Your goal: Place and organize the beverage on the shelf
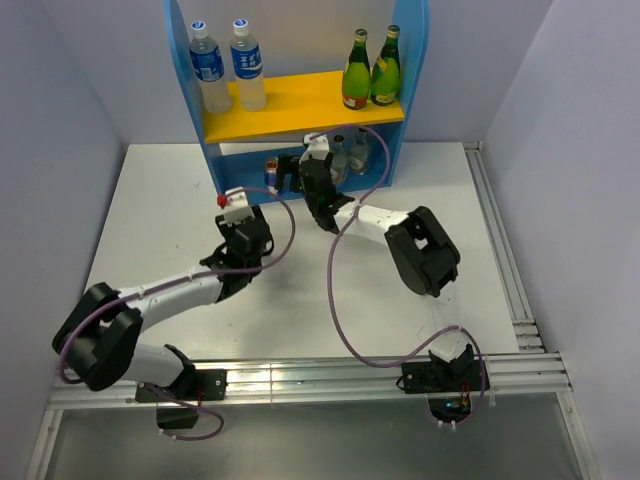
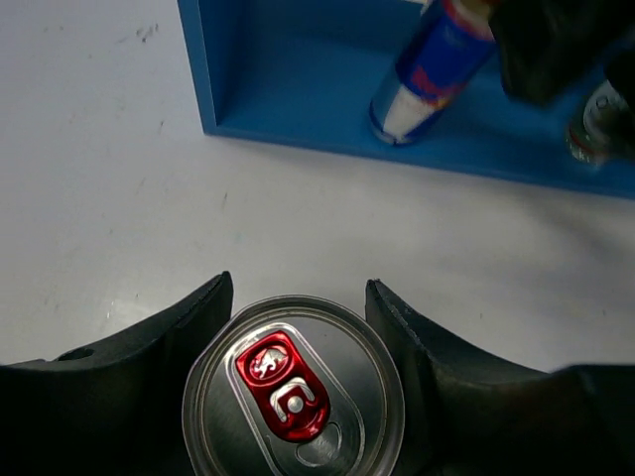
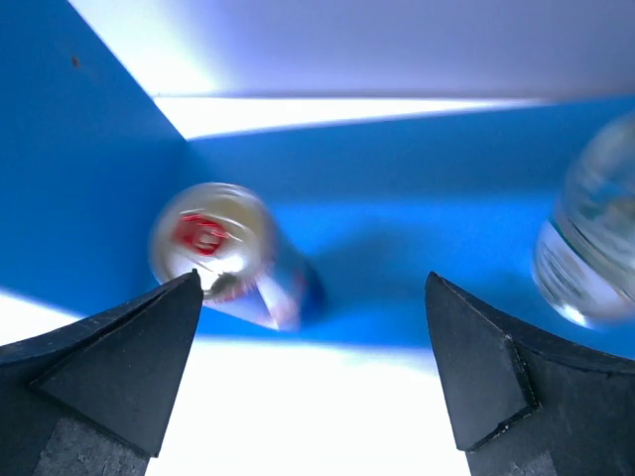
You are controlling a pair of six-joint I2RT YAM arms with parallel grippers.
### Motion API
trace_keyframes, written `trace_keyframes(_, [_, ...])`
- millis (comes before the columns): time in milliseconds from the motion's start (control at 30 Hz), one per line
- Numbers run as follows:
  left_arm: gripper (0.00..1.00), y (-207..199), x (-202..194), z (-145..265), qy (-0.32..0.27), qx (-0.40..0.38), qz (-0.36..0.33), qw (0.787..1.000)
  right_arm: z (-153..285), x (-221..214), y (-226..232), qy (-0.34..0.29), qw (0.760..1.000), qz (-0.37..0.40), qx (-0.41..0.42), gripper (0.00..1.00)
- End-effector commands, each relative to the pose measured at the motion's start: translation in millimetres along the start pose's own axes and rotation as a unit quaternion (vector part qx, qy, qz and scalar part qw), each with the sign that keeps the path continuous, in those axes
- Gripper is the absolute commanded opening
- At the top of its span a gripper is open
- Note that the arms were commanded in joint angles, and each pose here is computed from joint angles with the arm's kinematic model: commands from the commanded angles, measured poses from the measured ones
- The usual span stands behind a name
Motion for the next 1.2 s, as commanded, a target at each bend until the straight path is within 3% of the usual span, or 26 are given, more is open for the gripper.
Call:
trace_keyframes(0, [0.00,-22,60,-35,-0.069,-0.034,0.073,0.994,29,42,1,-0.052,0.998,-0.036,0.020,1.00])
trace_keyframes(167, [0.00,-28,72,-89,-0.082,-0.026,0.066,0.994,74,52,-10,-0.071,0.996,-0.054,0.031,1.00])
trace_keyframes(300, [0.00,-37,60,-121,-0.080,-0.022,0.036,0.996,76,44,-13,-0.049,0.998,-0.043,0.027,1.00])
trace_keyframes(500, [0.00,-40,57,-166,-0.072,-0.020,0.049,0.996,97,38,-16,-0.040,0.997,-0.057,0.031,1.00])
trace_keyframes(900, [0.00,-58,73,-208,-0.100,-0.013,0.041,0.994,139,11,-33,-0.026,0.998,-0.053,0.022,1.00])
trace_keyframes(1167, [0.00,-54,83,-214,-0.111,-0.002,0.032,0.993,150,9,-36,-0.028,0.998,-0.049,0.021,1.00])
Point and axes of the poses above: each gripper's point midway between its finger pads, its own z axis back along the fingers, its own y axis along the line the jaws close on, x = y × z, the point moved 8 cm from there along z, back along the fingers, and after that the axes turned 3 degrees about z, right-handed, at the moved point
